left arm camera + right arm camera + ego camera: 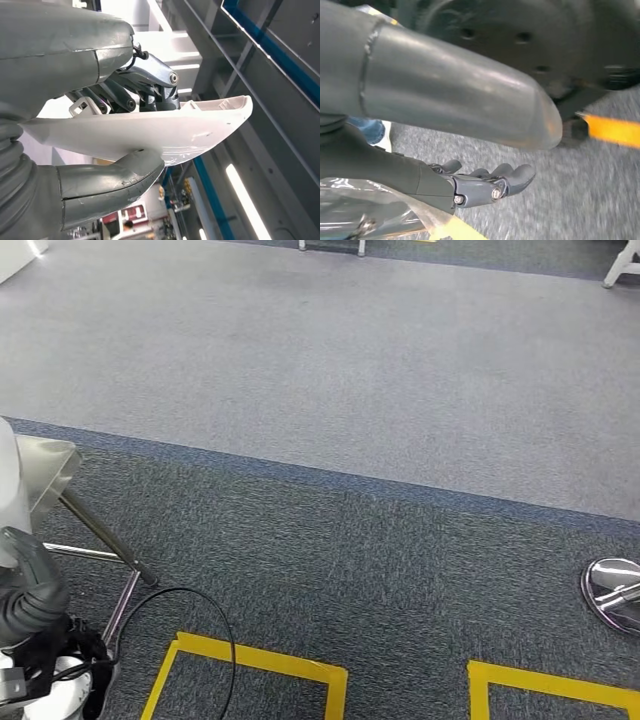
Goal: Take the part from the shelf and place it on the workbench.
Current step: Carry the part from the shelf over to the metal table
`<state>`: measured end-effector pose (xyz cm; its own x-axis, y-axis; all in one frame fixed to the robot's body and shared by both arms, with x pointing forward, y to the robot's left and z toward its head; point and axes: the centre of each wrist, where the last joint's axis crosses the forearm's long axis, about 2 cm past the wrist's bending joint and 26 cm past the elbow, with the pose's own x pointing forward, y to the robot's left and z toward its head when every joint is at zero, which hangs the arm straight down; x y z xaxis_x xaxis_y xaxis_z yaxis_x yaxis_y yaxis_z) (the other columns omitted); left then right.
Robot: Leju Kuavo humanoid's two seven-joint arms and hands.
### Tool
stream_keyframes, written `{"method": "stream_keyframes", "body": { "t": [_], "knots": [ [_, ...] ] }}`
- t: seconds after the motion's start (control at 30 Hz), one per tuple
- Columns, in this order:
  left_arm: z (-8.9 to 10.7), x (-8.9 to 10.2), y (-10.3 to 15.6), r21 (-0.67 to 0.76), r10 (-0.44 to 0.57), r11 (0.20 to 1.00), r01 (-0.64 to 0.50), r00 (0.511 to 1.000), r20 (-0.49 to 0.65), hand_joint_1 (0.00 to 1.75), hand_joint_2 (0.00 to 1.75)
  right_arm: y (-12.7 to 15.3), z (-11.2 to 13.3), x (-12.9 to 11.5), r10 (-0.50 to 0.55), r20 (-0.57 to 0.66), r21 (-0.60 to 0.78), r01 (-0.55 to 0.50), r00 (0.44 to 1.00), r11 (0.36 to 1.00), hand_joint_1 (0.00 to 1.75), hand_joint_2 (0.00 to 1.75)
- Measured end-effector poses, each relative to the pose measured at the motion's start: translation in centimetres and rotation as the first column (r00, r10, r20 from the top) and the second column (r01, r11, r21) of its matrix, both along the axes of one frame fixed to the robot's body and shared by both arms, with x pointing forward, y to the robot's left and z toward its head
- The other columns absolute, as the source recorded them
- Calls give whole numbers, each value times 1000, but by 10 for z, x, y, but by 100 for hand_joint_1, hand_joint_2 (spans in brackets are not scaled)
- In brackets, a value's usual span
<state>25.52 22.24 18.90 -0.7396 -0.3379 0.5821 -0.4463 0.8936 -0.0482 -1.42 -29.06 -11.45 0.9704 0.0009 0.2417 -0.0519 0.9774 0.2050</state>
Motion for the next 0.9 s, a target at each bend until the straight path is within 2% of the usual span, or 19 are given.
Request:
{"method": "stream_keyframes", "body": {
  "t": [0.9],
  "knots": [
    [-2,-1,2,-3,14,1000,-14,1000,-8,175,175,-1,0,-1,2,-2,-1,-2,1000,1000,0,0]
  ]
}}
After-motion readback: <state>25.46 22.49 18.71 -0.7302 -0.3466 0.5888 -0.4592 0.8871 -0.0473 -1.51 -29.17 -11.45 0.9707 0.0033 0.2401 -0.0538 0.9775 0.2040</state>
